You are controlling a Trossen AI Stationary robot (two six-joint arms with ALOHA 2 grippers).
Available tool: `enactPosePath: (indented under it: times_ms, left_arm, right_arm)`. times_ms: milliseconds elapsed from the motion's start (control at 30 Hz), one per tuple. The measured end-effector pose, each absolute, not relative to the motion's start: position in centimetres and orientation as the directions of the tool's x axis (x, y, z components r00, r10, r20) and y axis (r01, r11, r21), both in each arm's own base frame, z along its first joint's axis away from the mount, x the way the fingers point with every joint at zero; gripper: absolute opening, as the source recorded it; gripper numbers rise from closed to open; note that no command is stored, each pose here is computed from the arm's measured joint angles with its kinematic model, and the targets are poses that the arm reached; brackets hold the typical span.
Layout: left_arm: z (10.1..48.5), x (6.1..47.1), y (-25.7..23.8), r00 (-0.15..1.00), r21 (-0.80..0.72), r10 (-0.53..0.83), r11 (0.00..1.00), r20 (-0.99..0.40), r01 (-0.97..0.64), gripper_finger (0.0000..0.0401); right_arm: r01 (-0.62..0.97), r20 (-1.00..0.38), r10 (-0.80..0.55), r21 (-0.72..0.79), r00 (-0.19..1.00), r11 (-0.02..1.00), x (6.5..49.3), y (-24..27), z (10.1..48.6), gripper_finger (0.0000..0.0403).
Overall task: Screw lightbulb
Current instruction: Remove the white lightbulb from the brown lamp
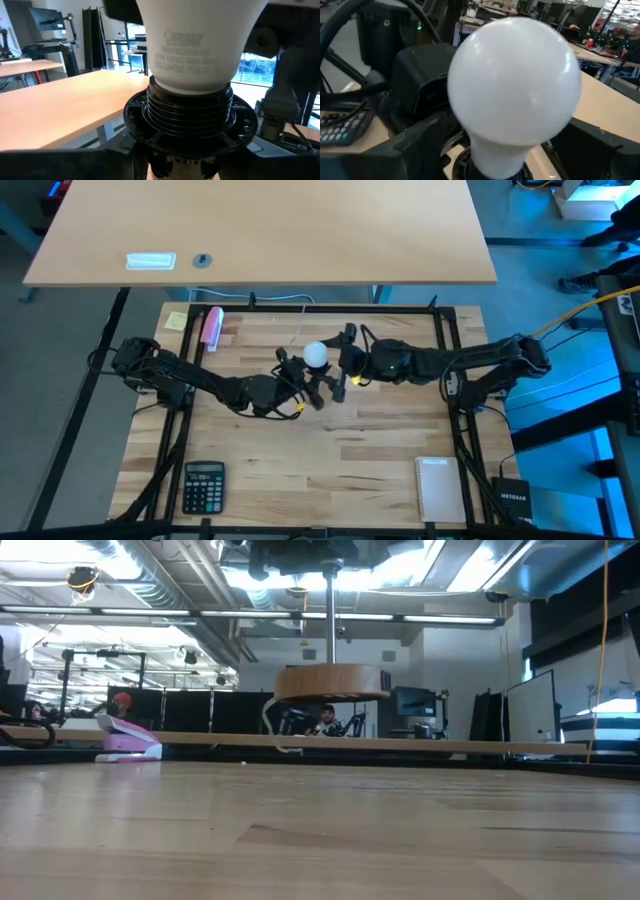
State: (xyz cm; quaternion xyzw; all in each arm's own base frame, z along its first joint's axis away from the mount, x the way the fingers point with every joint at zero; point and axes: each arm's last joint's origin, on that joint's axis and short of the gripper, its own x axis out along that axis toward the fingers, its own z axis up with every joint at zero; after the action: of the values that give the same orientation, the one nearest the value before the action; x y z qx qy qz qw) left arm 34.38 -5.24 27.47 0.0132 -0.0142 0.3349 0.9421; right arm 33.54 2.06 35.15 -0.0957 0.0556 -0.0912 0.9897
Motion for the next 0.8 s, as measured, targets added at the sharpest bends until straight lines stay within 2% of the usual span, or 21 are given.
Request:
enactPosePath:
  times_ms: [133, 233, 333, 467, 500, 667, 800]
  left_arm:
    - [27.5, 34.4, -5.2, 0.775, 0.010, 0.631, 0.775, 0.036, -0.631, 0.0153]
    - [27.5, 34.4, -5.2, 0.775, 0.007, 0.631, 0.776, 0.037, -0.631, 0.0153]
    - [27.5, 34.4, -5.2, 0.775, 0.008, 0.630, 0.776, 0.036, -0.631, 0.0153]
    - [27.5, 34.4, -5.3, 0.777, -0.016, 0.628, 0.778, 0.039, -0.628, 0.0153]
    - [27.5, 34.4, -5.3, 0.784, -0.016, 0.619, 0.785, 0.040, -0.619, 0.0153]
    - [27.5, 34.4, -5.7, 0.816, -0.009, 0.577, 0.817, 0.042, -0.577, 0.0153]
    - [27.7, 34.4, -6.6, 0.887, 0.040, 0.459, 0.886, 0.049, -0.461, 0.0153]
  right_arm:
    - [0.172, -0.088, -0.193, -0.205, 0.977, 0.964, 33.2, 2.0, 35.5, 0.0332]
    - [0.172, -0.084, -0.192, -0.204, 0.978, 0.964, 33.2, 2.0, 35.6, 0.0308]
    - [0.141, -0.099, -0.163, -0.204, 0.982, 0.969, 33.2, 2.1, 35.4, 0.0257]
    - [0.126, -0.114, -0.150, -0.201, 0.982, 0.972, 33.2, 2.1, 35.3, 0.0169]
    - [0.123, -0.120, -0.150, -0.206, 0.981, 0.971, 33.2, 2.1, 35.2, 0.0160]
    - [0.079, -0.131, -0.109, -0.213, 0.985, 0.974, 33.1, 2.2, 35.2, 0.0159]
    - [-0.050, -0.146, 0.022, -0.195, 0.989, 0.980, 32.4, 2.6, 35.6, 0.0159]
